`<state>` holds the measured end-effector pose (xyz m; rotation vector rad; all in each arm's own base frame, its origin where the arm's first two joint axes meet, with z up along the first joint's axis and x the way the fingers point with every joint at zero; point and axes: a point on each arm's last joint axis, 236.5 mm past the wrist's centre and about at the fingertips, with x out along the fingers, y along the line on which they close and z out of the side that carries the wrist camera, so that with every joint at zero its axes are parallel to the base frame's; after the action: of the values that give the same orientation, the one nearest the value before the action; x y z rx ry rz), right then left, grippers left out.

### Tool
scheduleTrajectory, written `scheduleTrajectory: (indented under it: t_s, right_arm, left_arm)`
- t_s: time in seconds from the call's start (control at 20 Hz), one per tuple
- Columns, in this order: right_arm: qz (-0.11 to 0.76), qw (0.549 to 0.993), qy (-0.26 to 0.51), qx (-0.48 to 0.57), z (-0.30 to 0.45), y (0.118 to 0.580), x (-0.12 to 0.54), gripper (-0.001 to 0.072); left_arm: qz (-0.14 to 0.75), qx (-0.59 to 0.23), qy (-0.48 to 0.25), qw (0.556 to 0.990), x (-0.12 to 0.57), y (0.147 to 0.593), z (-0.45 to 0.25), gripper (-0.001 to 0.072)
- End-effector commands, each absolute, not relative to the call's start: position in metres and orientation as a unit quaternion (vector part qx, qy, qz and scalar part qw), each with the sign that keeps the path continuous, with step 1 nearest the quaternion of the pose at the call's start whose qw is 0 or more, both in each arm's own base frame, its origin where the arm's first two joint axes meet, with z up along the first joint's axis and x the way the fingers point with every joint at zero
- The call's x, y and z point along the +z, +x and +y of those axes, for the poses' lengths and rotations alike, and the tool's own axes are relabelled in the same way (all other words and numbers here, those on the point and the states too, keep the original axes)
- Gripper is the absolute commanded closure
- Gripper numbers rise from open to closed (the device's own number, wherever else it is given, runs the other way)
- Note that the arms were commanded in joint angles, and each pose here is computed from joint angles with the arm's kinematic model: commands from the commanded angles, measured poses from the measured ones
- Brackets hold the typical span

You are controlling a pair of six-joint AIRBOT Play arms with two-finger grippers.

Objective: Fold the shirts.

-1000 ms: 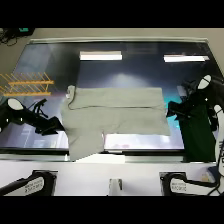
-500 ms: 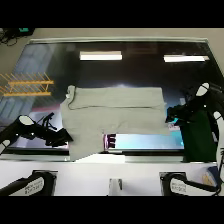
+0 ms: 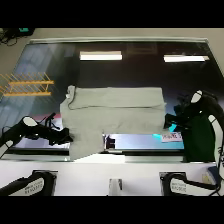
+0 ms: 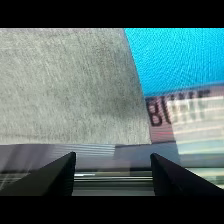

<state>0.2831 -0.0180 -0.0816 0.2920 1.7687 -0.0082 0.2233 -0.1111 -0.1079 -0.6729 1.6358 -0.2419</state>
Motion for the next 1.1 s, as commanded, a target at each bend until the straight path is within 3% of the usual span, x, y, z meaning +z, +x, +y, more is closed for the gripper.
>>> scheduleTrajectory:
  t_s: [0.0,0.1,0.4,0.5,0.55,0.6,0.75,1.05]
  right_arm:
    - [0.786,0.605,0.125,-0.007,-0.019,0.276,-0.099,0.0205]
    - [0.786,0.606,0.126,-0.008,-0.020,0.278,-0.104,0.0177]
    - [0.792,0.591,0.151,0.002,-0.008,0.278,-0.118,0.0195]
    - [0.788,0.591,0.171,0.012,0.002,0.283,-0.118,0.0373]
    - [0.786,0.593,0.173,0.012,0.003,0.284,-0.118,0.0615]
    - [0.785,0.595,0.170,0.012,0.001,0.286,-0.117,0.0692]
    - [0.768,0.623,0.143,0.035,-0.005,0.305,-0.096,0.0693]
    - [0.618,0.770,0.155,0.026,-0.012,0.422,-0.010,0.0695]
  left_arm:
    - [0.715,-0.112,-0.295,0.624,-0.106,0.221,-0.114,0.0675]
    - [0.713,-0.120,-0.289,0.627,-0.104,0.221,-0.114,0.0675]
    - [0.700,-0.124,-0.286,0.643,-0.095,0.226,-0.114,0.0675]
    - [0.699,-0.124,-0.286,0.644,-0.094,0.226,-0.114,0.0675]
    - [0.699,-0.124,-0.286,0.644,-0.094,0.226,-0.114,0.0675]
    - [0.698,-0.125,-0.285,0.645,-0.094,0.227,-0.113,0.0675]
    - [0.674,-0.146,-0.268,0.672,-0.074,0.251,-0.112,0.0676]
    - [0.548,-0.181,-0.226,0.785,0.035,0.358,-0.103,0.0678]
